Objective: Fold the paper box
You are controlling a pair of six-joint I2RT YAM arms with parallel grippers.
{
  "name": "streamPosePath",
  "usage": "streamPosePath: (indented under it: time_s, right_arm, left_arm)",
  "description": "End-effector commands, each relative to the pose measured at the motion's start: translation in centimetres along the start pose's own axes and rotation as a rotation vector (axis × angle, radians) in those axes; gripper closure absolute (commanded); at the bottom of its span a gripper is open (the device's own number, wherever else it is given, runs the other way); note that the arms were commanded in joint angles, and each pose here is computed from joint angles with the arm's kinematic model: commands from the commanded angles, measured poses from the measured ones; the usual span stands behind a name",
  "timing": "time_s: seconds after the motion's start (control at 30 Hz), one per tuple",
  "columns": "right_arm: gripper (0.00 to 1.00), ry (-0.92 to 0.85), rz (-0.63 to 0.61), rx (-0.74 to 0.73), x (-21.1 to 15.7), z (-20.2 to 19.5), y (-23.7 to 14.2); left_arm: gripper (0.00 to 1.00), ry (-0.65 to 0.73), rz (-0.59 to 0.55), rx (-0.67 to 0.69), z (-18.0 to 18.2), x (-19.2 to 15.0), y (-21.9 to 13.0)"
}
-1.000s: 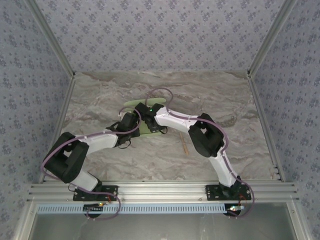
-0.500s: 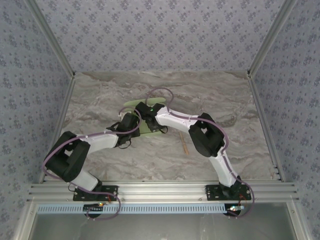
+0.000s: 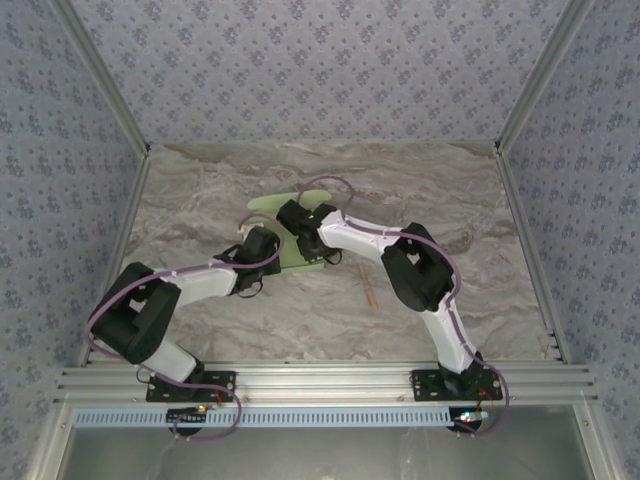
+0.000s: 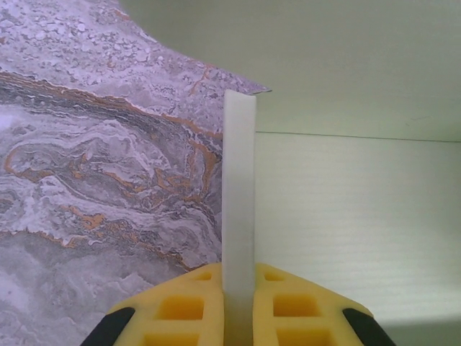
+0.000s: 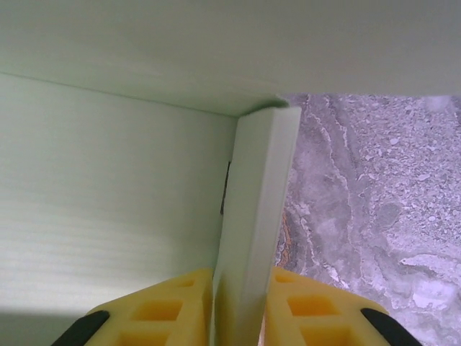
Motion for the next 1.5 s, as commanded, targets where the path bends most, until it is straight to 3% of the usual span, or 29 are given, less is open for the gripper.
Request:
streamPosePath:
  time_s: [0.0,0.23,0.57,0.8,1.0,1.47]
  right_arm:
    - [0.72,0.011,-0.029,0.061,0.5,-0.5,-1.6]
    - [0.65,0.041,-0.039,0.11,0.9,-0.7,-1.7]
    - [0.46,0.097,-0.054,0.185,1.3,-2.0,-2.4]
    - [0.42,0.123,-0.069,0.228,0.8,-2.9,-3.2]
    - [0.43,0.166,-0.083,0.341,-0.2,-4.4,-3.7]
    - [0.59,0.233,-0.086,0.653,-1.8,-7.4,-2.0]
  left_arm:
    - [0.95,0.029,0.01,-0.026,-0.7,-0.1,0.1]
    - [0.95,0.036,0.018,-0.018,-0.7,-0.2,0.4]
    - [0.95,0.046,0.023,-0.009,-0.8,-0.1,0.6]
    - [0.95,0.051,0.028,-0.002,-0.8,-0.2,0.7]
    - [0.95,0.053,0.025,0.002,-0.8,-0.1,0.7]
    - [0.95,0.059,0.023,0.004,-0.9,0.0,0.7]
Point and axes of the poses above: each hand's point on the last joint's axis, 136 mm out from that joint toward the fingers, its own y axis out along the fingers, its own z axis along the line the jaws close on, x = y × z, the point moved 10 cm from there along -y, back along the fingers, and after that the axes turned 4 degrees about -y, right-handed, at the moved point
